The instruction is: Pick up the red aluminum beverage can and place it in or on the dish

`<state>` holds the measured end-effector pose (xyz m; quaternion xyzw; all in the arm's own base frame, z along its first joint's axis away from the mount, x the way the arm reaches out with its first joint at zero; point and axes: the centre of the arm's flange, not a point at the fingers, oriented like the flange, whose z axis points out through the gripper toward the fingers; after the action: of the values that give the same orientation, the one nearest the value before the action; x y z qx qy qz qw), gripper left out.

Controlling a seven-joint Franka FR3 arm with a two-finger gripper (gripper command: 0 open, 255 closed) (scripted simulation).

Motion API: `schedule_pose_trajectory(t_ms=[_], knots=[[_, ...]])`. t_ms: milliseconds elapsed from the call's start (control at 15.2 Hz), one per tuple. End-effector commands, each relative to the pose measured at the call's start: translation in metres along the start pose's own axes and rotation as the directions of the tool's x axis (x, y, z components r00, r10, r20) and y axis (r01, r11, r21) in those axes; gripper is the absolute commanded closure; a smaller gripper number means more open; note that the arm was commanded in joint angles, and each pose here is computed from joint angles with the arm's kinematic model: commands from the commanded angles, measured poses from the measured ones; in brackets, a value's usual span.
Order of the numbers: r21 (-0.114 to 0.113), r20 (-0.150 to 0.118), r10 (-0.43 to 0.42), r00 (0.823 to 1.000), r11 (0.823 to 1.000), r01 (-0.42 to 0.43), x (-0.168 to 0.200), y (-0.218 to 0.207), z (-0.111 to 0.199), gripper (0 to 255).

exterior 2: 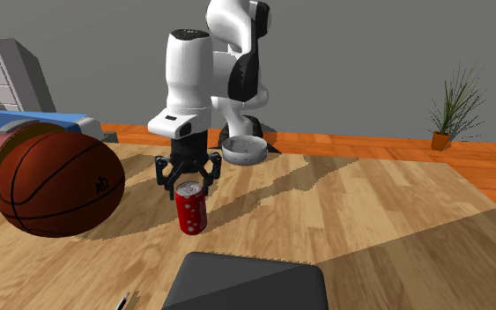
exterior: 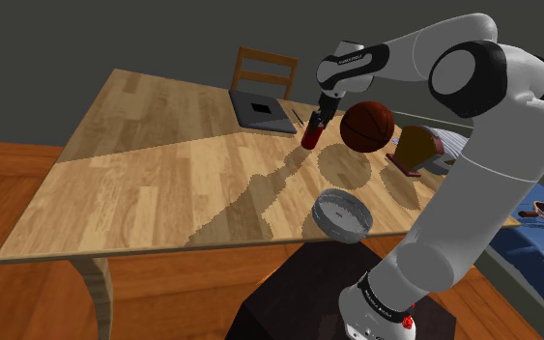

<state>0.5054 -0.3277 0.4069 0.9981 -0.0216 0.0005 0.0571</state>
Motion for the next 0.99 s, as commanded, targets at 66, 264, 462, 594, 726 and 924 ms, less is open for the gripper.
schedule_pose_trajectory(t_ms=[66, 264, 462, 594, 726, 924], knots=[[0.000, 0.000, 0.000, 1.000, 1.000, 0.000, 0.000, 0.000, 0.000, 255], [0.000, 0.000, 0.000, 1.000, 1.000, 0.000, 0.000, 0.000, 0.000, 255], [0.000, 0.000, 0.000, 1.000, 1.000, 0.000, 0.000, 0.000, 0.000, 255], [0.000, 0.000, 0.000, 1.000, 1.000, 0.000, 0.000, 0.001, -0.005, 255], [0.000, 0.000, 0.000, 1.000, 1.000, 0.000, 0.000, 0.002, -0.016, 255], [0.000, 0.000, 0.000, 1.000, 1.000, 0.000, 0.000, 0.004, -0.031, 255]])
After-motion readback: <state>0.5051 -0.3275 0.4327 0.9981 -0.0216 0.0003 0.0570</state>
